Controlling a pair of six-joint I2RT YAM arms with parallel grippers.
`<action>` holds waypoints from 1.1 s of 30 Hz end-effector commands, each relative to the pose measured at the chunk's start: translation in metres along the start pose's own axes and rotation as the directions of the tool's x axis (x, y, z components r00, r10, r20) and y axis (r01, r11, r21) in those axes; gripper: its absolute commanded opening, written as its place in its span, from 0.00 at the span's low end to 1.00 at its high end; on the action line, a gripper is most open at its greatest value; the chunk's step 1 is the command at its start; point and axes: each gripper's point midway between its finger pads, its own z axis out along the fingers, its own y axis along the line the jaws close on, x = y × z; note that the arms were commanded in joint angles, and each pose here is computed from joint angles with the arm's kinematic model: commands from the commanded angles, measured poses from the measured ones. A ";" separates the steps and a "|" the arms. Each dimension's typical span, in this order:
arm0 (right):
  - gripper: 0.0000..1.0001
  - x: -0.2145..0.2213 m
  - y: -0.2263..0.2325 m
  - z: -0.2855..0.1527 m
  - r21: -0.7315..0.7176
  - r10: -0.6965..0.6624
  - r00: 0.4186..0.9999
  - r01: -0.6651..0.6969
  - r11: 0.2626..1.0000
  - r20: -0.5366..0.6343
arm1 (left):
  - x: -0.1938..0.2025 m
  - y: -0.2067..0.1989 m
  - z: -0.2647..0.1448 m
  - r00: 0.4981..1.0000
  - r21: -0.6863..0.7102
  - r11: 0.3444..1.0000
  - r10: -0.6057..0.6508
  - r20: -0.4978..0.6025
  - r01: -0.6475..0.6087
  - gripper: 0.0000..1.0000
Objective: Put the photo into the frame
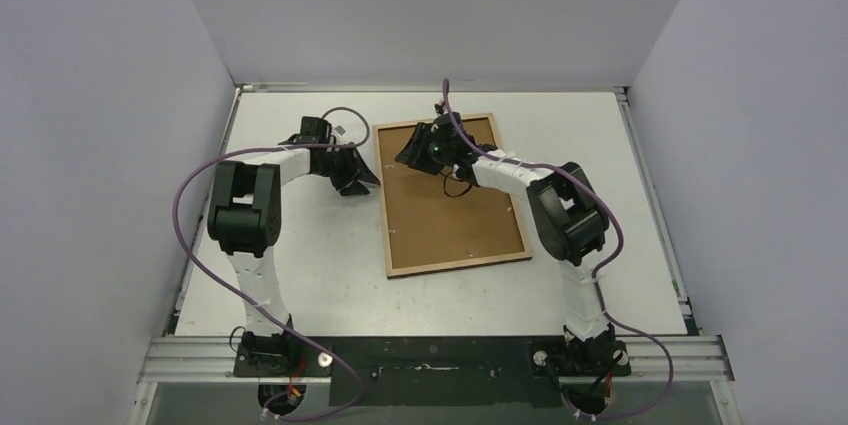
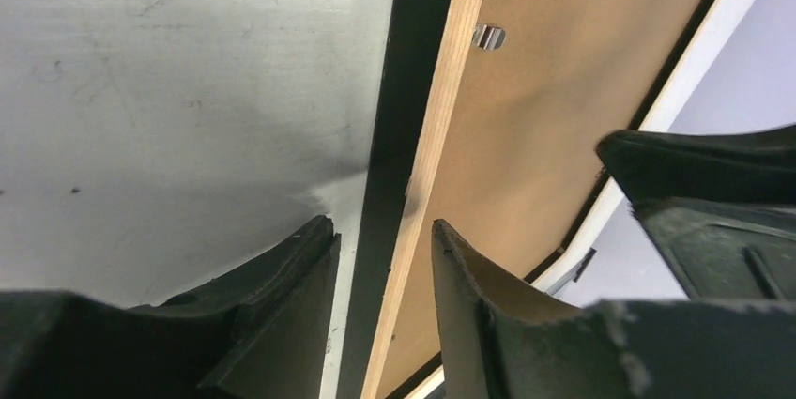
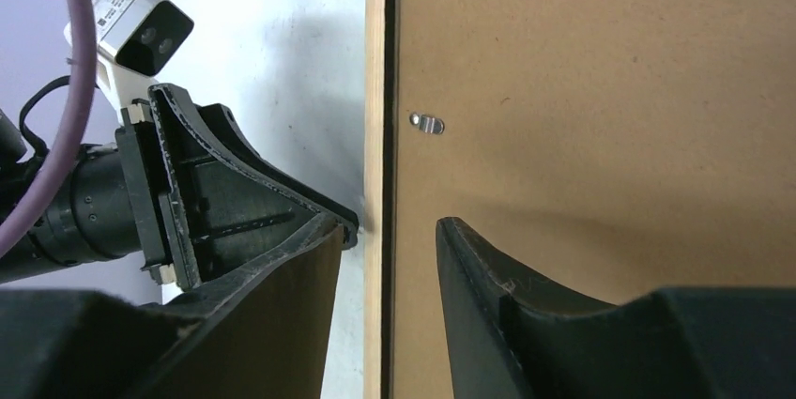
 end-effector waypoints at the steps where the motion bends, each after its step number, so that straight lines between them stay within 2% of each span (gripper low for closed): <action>1: 0.42 -0.016 0.024 0.012 -0.117 -0.046 0.998 0.050 0.992 0.037 | -0.010 -0.026 0.005 1.000 0.117 0.993 -0.005 -0.018 0.008 0.37; 10: 0.40 -0.023 0.016 0.049 -0.128 -0.059 0.996 0.067 0.990 0.066 | -0.008 -0.010 0.022 0.996 0.074 0.996 -0.046 -0.072 0.051 0.21; 15: 0.40 -0.025 0.008 0.066 -0.110 -0.063 0.996 0.071 0.991 0.069 | 0.006 0.003 0.027 0.992 0.028 0.998 -0.048 -0.119 0.052 0.16; 24: 0.40 -0.007 -0.013 0.077 -0.066 -0.096 0.995 0.096 0.993 0.009 | 0.023 0.023 0.029 0.987 -0.023 0.998 -0.056 -0.151 0.053 0.13; 33: 0.40 0.023 -0.024 0.084 -0.099 -0.194 0.971 0.181 0.978 -0.138 | 0.021 0.022 0.029 0.988 -0.019 0.998 -0.055 -0.148 0.052 0.12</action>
